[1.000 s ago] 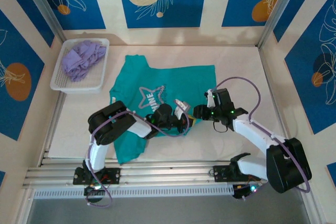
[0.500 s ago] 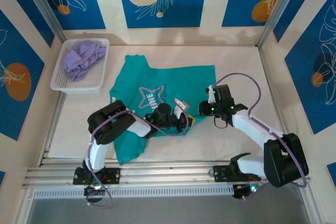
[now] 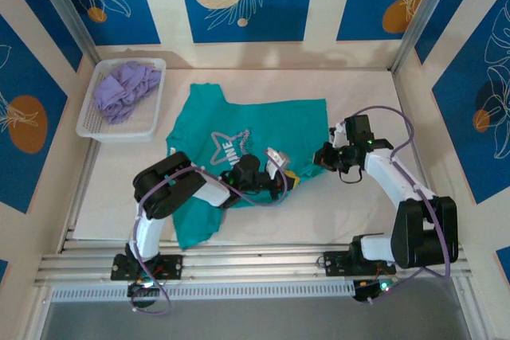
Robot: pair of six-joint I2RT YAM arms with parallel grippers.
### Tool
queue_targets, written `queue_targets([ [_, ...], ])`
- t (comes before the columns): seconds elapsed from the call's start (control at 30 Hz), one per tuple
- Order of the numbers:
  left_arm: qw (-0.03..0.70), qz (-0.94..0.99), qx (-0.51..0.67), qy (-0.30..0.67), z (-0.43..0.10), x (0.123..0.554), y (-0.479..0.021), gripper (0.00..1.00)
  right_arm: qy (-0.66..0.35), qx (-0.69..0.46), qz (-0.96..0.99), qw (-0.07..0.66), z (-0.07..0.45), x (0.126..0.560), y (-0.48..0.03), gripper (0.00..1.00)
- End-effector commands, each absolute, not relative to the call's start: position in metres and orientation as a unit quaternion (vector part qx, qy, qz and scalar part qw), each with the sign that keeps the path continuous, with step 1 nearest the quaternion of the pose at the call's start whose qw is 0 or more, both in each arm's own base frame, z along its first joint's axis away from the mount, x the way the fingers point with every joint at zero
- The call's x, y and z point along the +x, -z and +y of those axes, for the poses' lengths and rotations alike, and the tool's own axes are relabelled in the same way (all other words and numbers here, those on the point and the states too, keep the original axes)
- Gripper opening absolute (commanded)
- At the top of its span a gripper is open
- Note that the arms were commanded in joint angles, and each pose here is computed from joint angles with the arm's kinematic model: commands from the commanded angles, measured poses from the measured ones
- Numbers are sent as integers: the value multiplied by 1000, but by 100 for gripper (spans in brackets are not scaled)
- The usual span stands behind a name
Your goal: Fold the inside-out t-shirt
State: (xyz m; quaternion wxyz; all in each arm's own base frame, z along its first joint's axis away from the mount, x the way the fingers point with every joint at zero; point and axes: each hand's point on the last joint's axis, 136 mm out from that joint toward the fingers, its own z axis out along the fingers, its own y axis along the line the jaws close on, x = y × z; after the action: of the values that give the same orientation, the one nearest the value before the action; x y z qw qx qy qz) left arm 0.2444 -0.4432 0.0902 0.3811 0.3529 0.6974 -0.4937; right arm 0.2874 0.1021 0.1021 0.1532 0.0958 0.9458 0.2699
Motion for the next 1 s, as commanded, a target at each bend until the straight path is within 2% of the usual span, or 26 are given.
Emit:
queue_targets([
  [0.0,346,710,371,489,-438,236,-67,0,-178,135,956,191,67,306,-104,20],
  [0.17,347,711,368,489,-438,237,-67,0,-163,106,962,192,77,293,-100,35],
  [0.3,345,711,365,492,-439,237,-65,0,-224,67,954,189,107,277,-101,42],
  [0.37,344,712,366,490,-439,238,-65,0,-247,58,950,181,119,267,-100,48],
  [0.57,346,714,363,489,-438,239,-66,0,-265,33,945,187,134,244,-97,54],
  [0.7,347,714,362,488,-437,238,-67,0,-255,42,950,177,133,238,-85,53],
  [0.97,348,713,362,490,-437,238,-69,0,-245,41,953,176,134,250,-70,28],
])
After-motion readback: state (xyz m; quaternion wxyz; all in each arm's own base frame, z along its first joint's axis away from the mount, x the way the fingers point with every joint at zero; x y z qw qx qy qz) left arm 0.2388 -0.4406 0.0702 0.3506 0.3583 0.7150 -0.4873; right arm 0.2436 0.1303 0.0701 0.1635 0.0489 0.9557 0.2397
